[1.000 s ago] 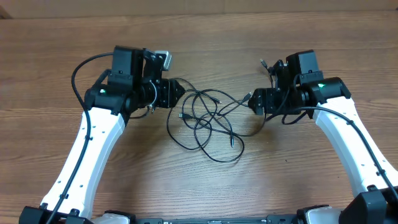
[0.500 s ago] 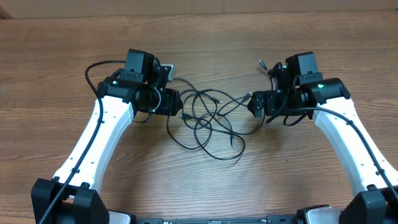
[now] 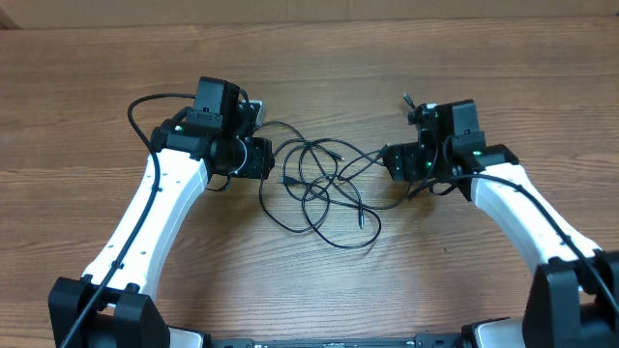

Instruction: Untangle cables

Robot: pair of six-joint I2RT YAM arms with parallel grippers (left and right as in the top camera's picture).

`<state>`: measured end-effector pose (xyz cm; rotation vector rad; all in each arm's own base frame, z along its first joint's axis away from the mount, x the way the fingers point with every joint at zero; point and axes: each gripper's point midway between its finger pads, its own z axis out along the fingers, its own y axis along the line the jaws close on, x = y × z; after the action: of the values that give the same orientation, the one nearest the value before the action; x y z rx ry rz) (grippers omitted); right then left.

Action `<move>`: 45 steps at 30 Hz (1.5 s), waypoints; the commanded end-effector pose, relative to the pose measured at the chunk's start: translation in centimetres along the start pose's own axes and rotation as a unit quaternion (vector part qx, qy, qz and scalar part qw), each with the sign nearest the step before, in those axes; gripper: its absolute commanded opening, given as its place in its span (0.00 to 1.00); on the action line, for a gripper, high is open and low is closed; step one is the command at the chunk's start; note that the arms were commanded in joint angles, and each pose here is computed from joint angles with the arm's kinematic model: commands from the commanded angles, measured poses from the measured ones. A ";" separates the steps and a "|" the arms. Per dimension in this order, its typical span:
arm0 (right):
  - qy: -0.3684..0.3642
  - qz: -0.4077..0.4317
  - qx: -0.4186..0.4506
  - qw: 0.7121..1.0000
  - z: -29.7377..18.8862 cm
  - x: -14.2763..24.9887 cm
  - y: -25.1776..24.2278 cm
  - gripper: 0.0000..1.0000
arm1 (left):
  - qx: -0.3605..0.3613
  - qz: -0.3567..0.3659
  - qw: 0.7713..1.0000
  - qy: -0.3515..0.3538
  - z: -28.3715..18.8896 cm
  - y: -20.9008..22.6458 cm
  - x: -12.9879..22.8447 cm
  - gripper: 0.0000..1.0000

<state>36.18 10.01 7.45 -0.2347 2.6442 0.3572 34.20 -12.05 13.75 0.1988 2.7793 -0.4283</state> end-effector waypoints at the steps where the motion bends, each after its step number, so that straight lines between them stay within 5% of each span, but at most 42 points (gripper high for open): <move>1: 0.020 0.002 0.006 1.000 1.2 1.2 -0.4 0.67 | -0.006 -0.001 1.000 -0.005 -0.1 -0.1 -0.4 0.47; 5: 0.031 0.015 0.006 0.999 1.8 1.7 -0.6 0.56 | -0.006 -0.002 1.000 -0.004 -0.1 0.0 -0.4 0.46; 11: 0.026 0.045 0.011 0.999 2.0 1.4 -0.8 0.04 | -0.006 -0.001 1.000 -0.006 -0.1 0.0 -0.5 0.45; 17: -0.031 0.065 0.038 0.997 -1.6 -3.2 -1.5 0.04 | -0.006 -0.001 1.000 -0.006 -0.1 0.0 -0.5 0.45; 26: -0.218 0.103 0.304 0.922 -21.8 -15.0 -8.2 0.04 | -0.005 -0.001 1.000 -0.009 -0.1 0.0 -0.6 0.45; 30: -0.274 0.130 0.374 0.876 -28.4 -16.6 -9.9 0.04 | -0.006 -0.001 1.000 -0.008 -0.1 0.0 -0.6 0.45; 38: -0.342 0.135 0.380 0.849 -34.0 -18.4 -9.2 0.04 | -0.005 0.000 1.000 -0.010 -0.1 -0.1 -0.7 0.44; 42: -0.417 0.189 0.452 0.766 -40.1 -18.6 -11.1 0.04 | -0.005 -0.001 1.000 -0.008 -0.1 -0.1 -0.6 0.44; 45: -0.436 0.189 0.429 0.768 -41.1 -19.1 -10.9 0.05 | -0.006 -0.001 1.000 -0.008 -0.1 0.0 -0.6 0.44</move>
<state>41.20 -8.23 45.06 0.5418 1.7678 -0.5165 34.41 -11.93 13.79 0.1964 2.7719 -0.4154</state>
